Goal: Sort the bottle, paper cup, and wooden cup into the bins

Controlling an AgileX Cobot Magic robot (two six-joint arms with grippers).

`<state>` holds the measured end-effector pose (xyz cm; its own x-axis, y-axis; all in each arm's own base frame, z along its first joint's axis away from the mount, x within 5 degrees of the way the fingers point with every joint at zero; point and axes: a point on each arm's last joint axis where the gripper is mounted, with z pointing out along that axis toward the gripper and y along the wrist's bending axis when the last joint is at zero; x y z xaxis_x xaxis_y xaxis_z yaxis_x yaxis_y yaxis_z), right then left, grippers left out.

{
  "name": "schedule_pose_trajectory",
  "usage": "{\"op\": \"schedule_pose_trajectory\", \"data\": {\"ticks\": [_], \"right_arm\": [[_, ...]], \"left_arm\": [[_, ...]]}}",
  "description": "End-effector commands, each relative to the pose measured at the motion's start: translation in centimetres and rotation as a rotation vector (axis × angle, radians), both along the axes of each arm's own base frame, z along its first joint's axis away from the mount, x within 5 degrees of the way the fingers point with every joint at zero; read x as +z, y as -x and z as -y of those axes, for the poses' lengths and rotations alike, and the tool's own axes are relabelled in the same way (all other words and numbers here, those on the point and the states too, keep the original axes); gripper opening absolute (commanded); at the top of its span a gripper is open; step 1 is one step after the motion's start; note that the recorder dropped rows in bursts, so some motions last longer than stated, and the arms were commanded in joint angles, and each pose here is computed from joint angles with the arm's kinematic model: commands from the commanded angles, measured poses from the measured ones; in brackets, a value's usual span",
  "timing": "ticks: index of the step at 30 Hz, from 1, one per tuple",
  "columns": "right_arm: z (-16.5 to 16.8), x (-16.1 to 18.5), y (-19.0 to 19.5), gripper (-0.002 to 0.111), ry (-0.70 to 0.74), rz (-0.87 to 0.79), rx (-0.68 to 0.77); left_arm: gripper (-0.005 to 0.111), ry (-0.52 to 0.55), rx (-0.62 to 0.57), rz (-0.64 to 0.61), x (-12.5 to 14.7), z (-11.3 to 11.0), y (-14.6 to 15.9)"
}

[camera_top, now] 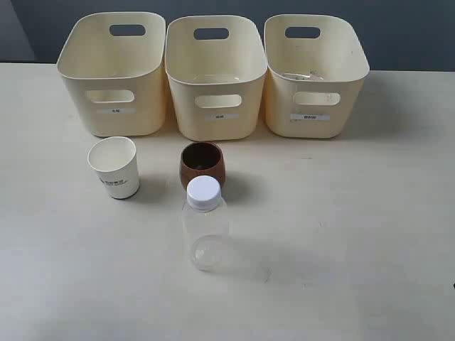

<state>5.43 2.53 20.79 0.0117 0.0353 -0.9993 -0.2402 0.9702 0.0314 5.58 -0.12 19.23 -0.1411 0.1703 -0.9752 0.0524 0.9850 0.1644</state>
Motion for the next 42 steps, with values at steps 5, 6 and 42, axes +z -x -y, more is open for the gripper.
{"op": "schedule_pose_trajectory", "data": {"ticks": [5,6,42], "right_arm": [[0.1,0.0,0.0,-0.001,0.005,0.005,-0.009],[0.1,0.0,0.0,-0.001,0.005,0.005,-0.011],[0.4,1.3,0.1,-0.001,-0.289,0.045,-0.028]], "left_arm": [[0.000,0.005,-0.003,0.004,0.0,0.0,0.0],[0.000,0.005,-0.003,0.004,0.0,0.0,0.0],[0.000,0.005,-0.003,0.004,0.0,0.0,0.0]]}}
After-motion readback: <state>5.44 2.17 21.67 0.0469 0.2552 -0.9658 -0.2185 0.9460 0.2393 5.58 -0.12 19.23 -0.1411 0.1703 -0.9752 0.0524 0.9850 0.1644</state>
